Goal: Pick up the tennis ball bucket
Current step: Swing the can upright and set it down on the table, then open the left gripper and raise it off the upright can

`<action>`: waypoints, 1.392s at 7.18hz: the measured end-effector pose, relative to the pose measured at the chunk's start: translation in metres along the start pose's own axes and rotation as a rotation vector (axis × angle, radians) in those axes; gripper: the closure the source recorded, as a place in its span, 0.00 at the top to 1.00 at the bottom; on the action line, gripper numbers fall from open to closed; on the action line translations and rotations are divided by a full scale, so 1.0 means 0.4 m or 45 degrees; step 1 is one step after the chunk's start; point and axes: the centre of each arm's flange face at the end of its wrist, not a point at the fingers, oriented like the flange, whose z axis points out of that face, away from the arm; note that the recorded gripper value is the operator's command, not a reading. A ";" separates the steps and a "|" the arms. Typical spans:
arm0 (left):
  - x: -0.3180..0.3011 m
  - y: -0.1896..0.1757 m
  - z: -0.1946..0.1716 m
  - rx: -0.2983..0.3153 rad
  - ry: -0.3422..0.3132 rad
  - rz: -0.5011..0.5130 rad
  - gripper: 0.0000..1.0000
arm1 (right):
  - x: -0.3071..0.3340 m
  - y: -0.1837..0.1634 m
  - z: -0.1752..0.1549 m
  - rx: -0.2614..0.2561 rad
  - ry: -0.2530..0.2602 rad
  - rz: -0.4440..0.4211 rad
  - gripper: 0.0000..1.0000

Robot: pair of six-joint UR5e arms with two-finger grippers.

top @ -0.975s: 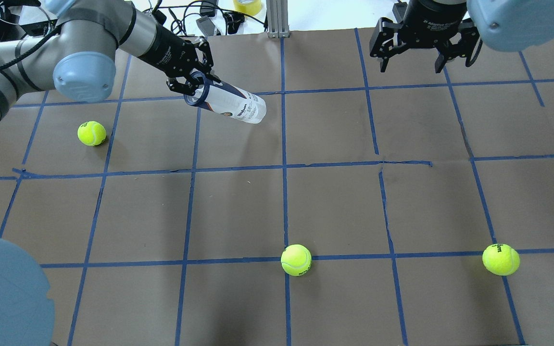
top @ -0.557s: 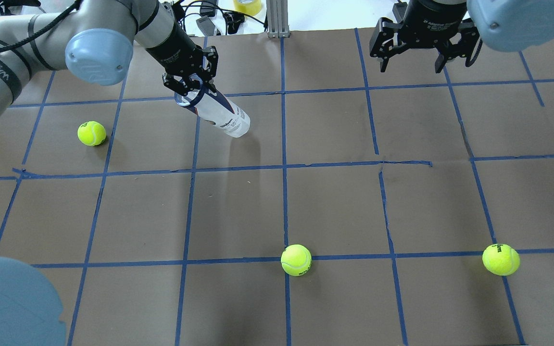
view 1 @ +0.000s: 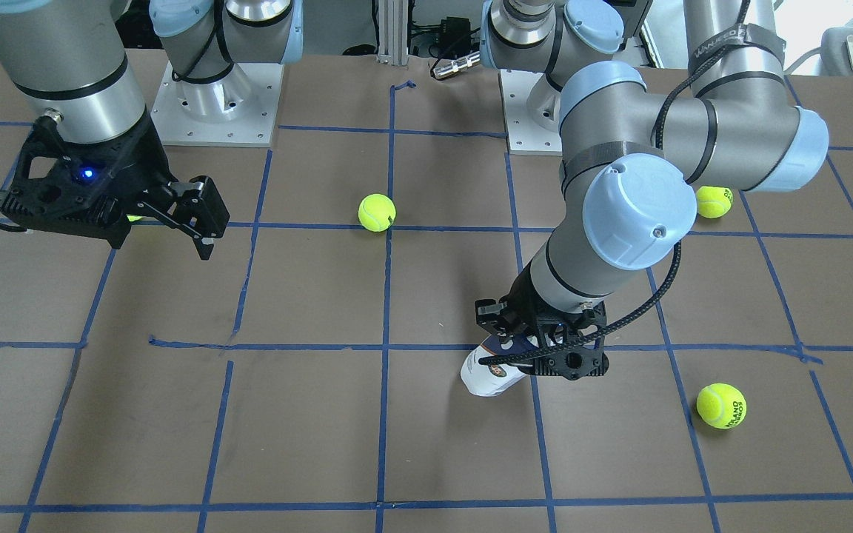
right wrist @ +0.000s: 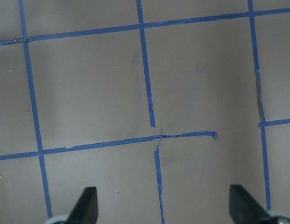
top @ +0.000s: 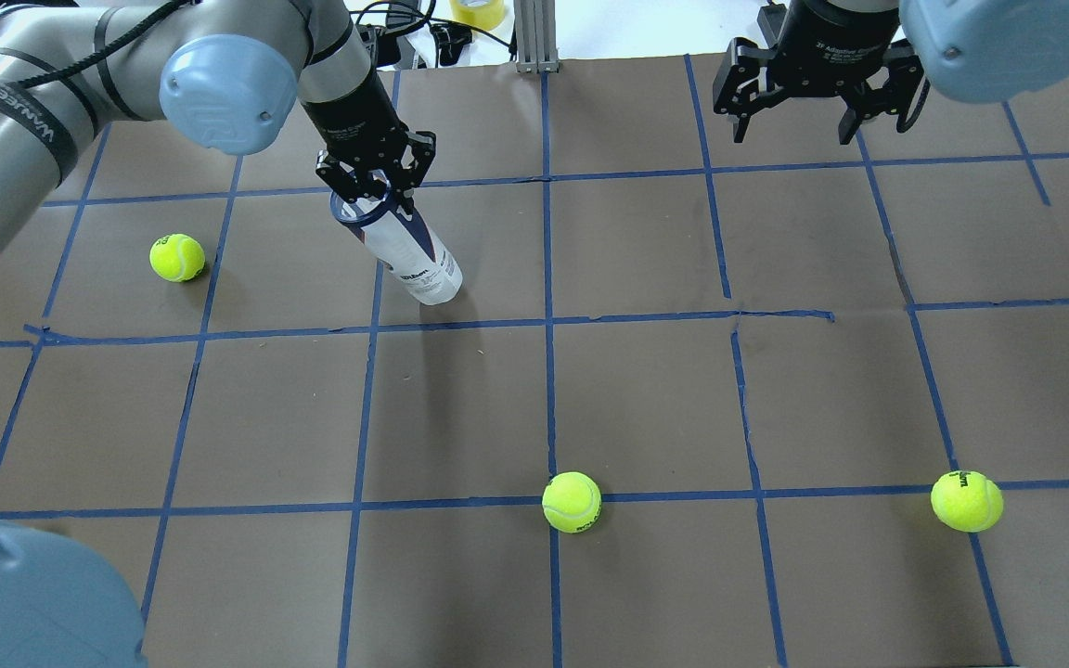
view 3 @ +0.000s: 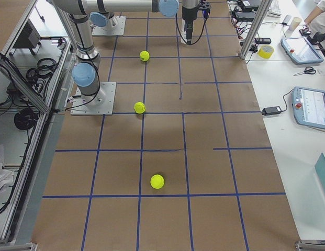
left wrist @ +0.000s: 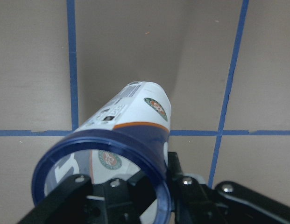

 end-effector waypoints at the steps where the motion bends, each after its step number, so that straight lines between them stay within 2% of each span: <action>1: -0.004 -0.005 -0.002 0.023 -0.038 0.031 0.00 | 0.001 0.007 0.003 -0.002 0.000 0.000 1.00; 5: 0.008 -0.023 0.014 0.070 -0.057 0.050 0.00 | 0.001 0.015 0.008 0.004 -0.002 0.000 1.00; 6: 0.009 -0.024 0.021 0.068 -0.058 0.051 0.27 | 0.001 0.015 0.008 0.004 -0.002 0.000 1.00; 7: 0.009 -0.027 0.031 0.063 -0.060 0.051 0.47 | 0.001 0.015 0.008 0.004 -0.003 0.000 1.00; 9: 0.011 -0.031 0.036 0.069 -0.055 0.030 1.00 | 0.001 0.015 0.008 0.005 -0.003 0.000 1.00; 10: 0.014 -0.030 0.030 0.076 -0.051 0.012 1.00 | 0.001 0.015 0.008 0.005 -0.003 0.000 1.00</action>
